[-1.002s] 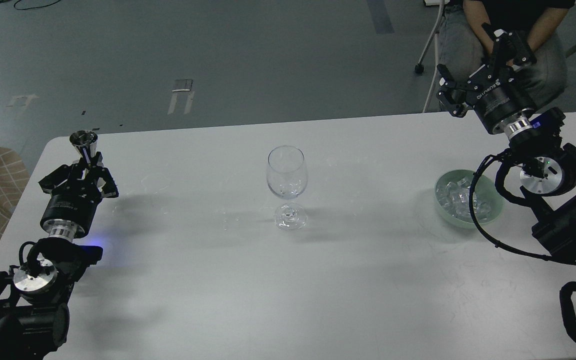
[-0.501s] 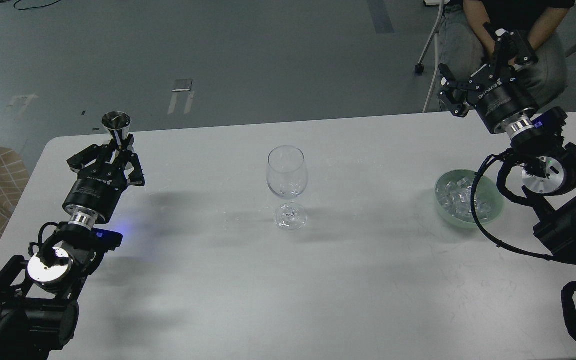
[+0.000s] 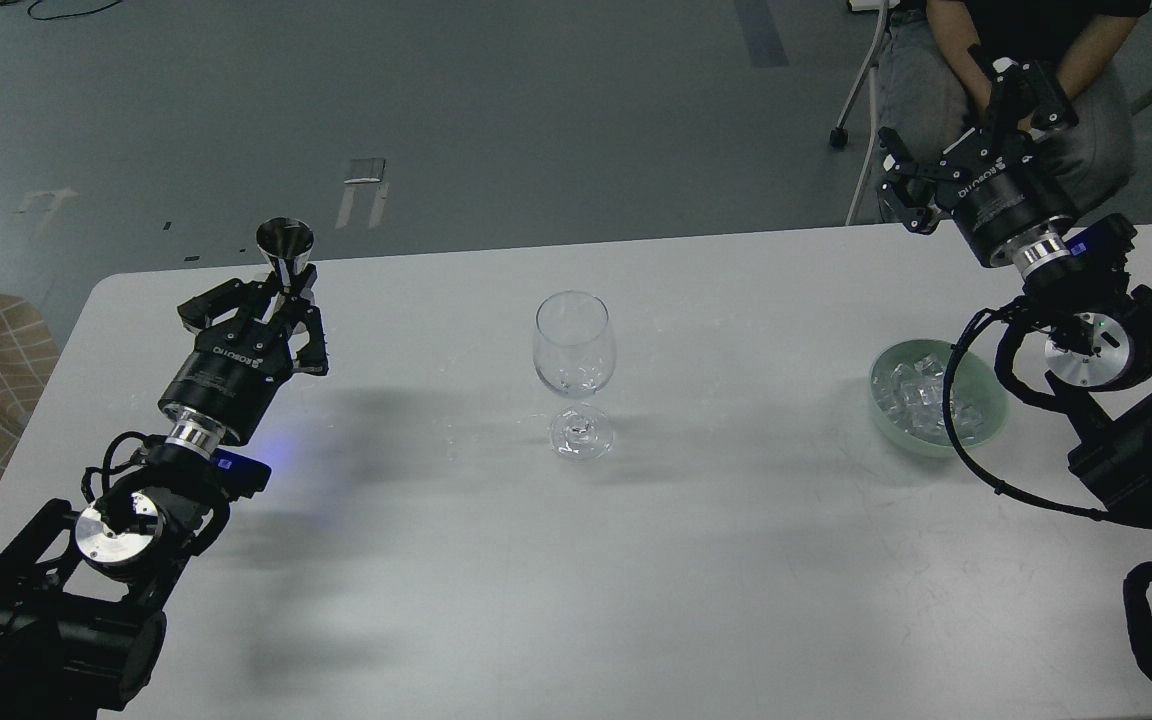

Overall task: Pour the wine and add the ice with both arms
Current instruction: 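Carry the jigger with the left gripper toward the wine glass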

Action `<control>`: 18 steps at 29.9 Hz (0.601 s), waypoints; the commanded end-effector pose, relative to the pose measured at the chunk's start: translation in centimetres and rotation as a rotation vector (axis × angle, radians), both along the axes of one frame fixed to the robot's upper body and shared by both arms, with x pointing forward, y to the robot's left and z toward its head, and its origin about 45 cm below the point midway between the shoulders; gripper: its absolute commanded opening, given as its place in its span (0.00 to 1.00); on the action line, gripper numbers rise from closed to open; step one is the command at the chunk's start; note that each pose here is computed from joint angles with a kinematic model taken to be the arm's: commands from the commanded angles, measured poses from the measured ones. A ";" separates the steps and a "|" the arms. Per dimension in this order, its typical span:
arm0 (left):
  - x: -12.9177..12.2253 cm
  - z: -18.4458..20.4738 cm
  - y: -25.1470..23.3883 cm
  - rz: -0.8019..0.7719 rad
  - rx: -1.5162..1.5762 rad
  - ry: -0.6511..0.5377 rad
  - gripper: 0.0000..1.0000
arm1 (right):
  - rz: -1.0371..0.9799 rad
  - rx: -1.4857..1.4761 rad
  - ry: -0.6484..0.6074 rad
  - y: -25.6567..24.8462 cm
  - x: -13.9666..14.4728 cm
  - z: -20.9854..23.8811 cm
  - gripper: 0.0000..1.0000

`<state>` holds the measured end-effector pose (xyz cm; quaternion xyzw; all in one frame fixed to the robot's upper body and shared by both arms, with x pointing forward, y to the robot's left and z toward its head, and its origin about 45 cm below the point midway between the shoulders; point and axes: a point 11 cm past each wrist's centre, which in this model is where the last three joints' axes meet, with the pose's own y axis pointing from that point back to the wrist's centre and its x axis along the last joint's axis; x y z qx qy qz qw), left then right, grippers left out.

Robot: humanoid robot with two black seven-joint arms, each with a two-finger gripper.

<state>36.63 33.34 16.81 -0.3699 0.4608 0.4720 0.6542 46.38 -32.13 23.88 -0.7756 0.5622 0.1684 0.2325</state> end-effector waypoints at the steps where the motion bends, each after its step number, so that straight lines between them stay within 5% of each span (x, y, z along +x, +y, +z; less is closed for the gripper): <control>1: -0.4 -0.1 -0.8 -0.035 0.015 0.003 0.00 | 0.001 -0.001 0.000 0.0 0.0 0.0 1.00; 18: -1.0 0.3 -4.2 -0.147 0.036 -0.013 0.00 | 0.000 -0.001 0.000 0.0 0.0 0.0 1.00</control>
